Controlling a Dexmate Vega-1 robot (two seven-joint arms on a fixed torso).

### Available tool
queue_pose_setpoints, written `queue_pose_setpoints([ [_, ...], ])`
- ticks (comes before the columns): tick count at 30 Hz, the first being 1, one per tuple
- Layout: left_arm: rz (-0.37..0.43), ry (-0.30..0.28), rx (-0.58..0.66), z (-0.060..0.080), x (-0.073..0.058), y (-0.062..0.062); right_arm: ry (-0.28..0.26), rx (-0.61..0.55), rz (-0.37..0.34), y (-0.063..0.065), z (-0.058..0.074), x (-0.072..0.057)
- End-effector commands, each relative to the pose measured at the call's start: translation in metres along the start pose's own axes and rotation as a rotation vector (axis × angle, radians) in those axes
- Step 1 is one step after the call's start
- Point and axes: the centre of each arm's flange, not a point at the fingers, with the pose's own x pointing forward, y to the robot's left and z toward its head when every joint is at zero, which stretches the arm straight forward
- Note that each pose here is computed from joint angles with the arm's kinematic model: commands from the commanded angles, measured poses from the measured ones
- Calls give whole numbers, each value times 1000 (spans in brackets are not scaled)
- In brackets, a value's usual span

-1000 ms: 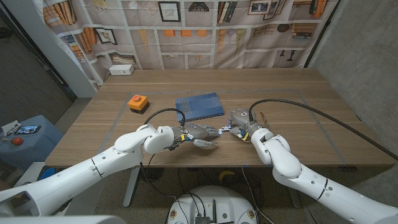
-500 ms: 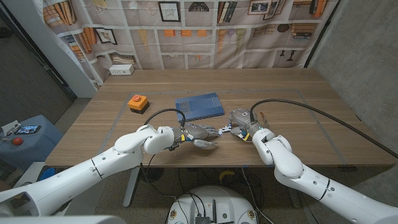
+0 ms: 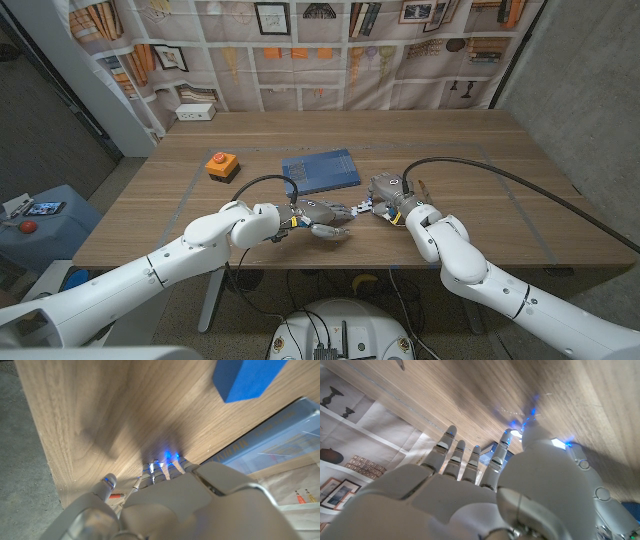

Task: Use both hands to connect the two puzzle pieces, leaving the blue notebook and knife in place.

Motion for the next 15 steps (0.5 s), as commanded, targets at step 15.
queue_pose_setpoints([
  [15, 2, 3, -5, -4, -1, -1, -3, 19, 52, -5, 4, 3],
])
